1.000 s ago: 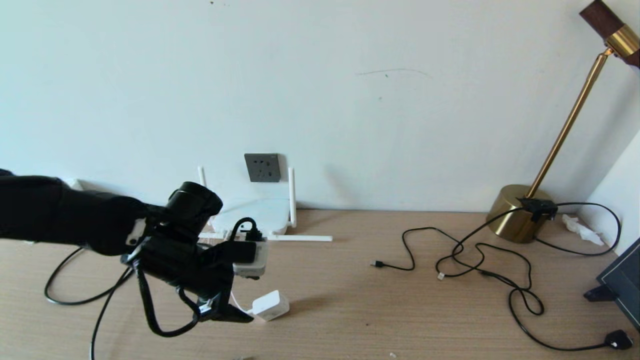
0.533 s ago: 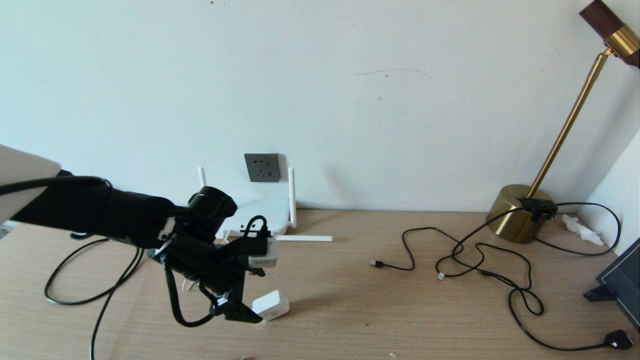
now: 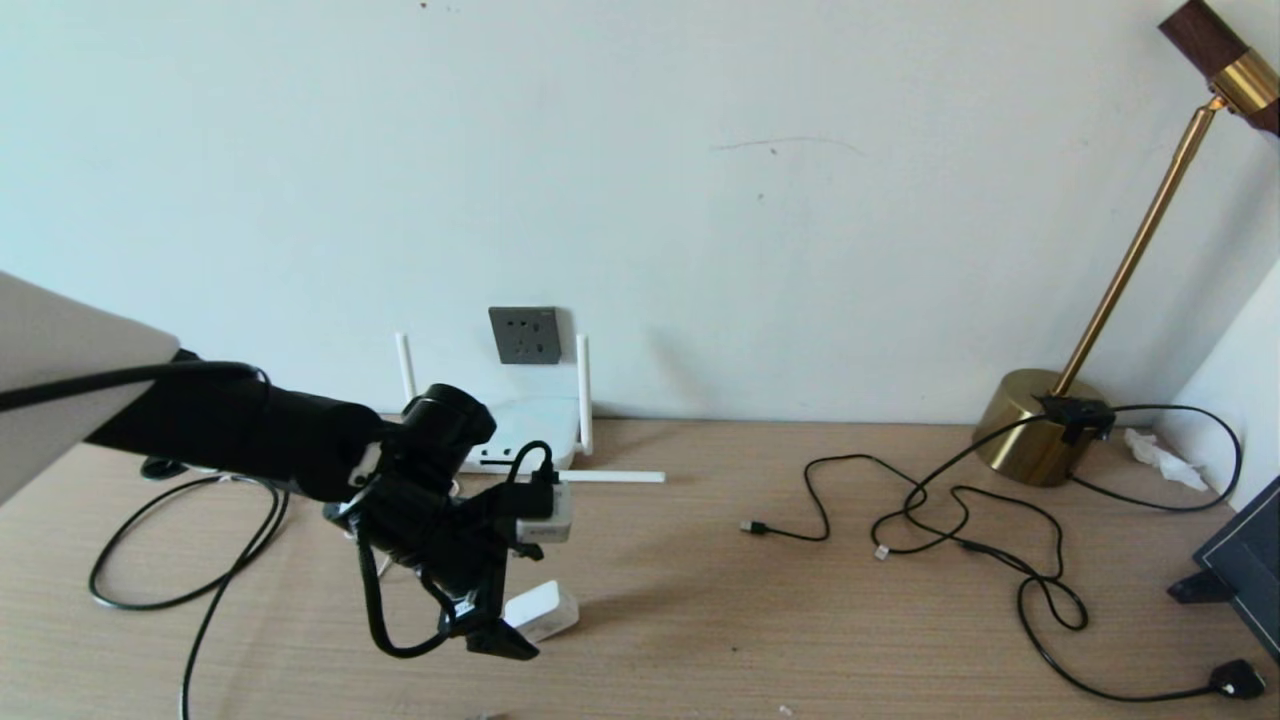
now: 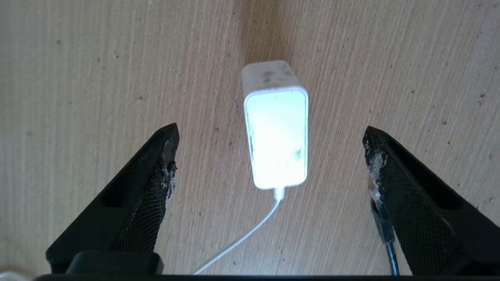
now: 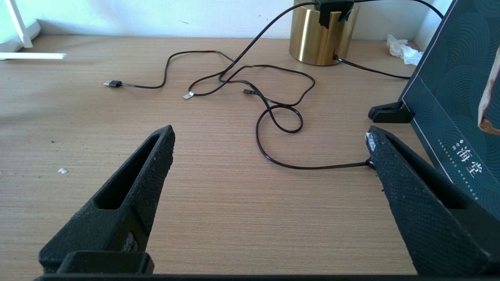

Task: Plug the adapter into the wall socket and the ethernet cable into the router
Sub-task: Pick up plug

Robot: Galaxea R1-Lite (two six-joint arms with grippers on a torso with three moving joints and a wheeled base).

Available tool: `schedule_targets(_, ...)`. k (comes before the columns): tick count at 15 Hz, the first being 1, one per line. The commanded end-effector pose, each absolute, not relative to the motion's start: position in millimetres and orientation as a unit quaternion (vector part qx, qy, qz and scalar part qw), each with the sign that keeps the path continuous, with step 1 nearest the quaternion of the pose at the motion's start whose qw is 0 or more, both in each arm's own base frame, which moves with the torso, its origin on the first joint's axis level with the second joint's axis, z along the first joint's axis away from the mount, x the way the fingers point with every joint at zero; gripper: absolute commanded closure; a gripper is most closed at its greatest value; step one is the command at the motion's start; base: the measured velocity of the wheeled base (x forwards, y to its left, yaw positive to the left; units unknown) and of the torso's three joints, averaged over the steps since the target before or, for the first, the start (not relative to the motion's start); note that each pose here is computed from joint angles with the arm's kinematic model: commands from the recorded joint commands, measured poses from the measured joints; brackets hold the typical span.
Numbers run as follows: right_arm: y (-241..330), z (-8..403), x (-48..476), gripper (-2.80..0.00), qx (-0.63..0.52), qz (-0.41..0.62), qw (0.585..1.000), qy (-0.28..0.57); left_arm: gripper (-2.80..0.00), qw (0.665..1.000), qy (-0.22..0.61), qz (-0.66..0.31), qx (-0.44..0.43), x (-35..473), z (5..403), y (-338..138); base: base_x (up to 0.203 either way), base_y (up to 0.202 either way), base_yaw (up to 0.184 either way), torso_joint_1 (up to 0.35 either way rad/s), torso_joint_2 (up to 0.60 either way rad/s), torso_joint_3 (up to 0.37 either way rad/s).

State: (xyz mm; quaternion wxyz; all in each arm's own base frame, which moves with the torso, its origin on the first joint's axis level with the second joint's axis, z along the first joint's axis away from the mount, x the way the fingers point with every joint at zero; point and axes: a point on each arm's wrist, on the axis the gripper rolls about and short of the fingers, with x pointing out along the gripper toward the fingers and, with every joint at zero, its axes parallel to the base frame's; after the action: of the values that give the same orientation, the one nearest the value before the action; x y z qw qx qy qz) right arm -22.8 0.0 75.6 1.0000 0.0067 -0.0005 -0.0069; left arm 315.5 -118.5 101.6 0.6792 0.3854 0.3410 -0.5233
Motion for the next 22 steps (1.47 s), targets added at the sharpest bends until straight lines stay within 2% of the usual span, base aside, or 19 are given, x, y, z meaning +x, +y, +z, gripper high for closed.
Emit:
schedule_targets(1, 0, 76, -23, -2.8, 0.007, -0.007, 1.0, 0.001, -2.8, 0.674, 0.344, -0.528, 0.386, 317, 96, -121, 0.0, 0.0, 0.0, 0.0, 0.0, 0.0)
schedule_targets(5, 0, 76, -23, -2.8, 0.007, -0.007, 1.0, 0.0, -2.8, 0.687, 0.338, -0.519, 0.38, 323, 91, -124, 0.0, 0.0, 0.0, 0.0, 0.0, 0.0)
schedule_targets(22, 0, 76, -23, -2.8, 0.007, -0.006, 1.0, 0.0, -2.8, 0.688, 0.339, -0.513, 0.385, 331, 81, -127, 0.0, 0.0, 0.0, 0.0, 0.0, 0.0)
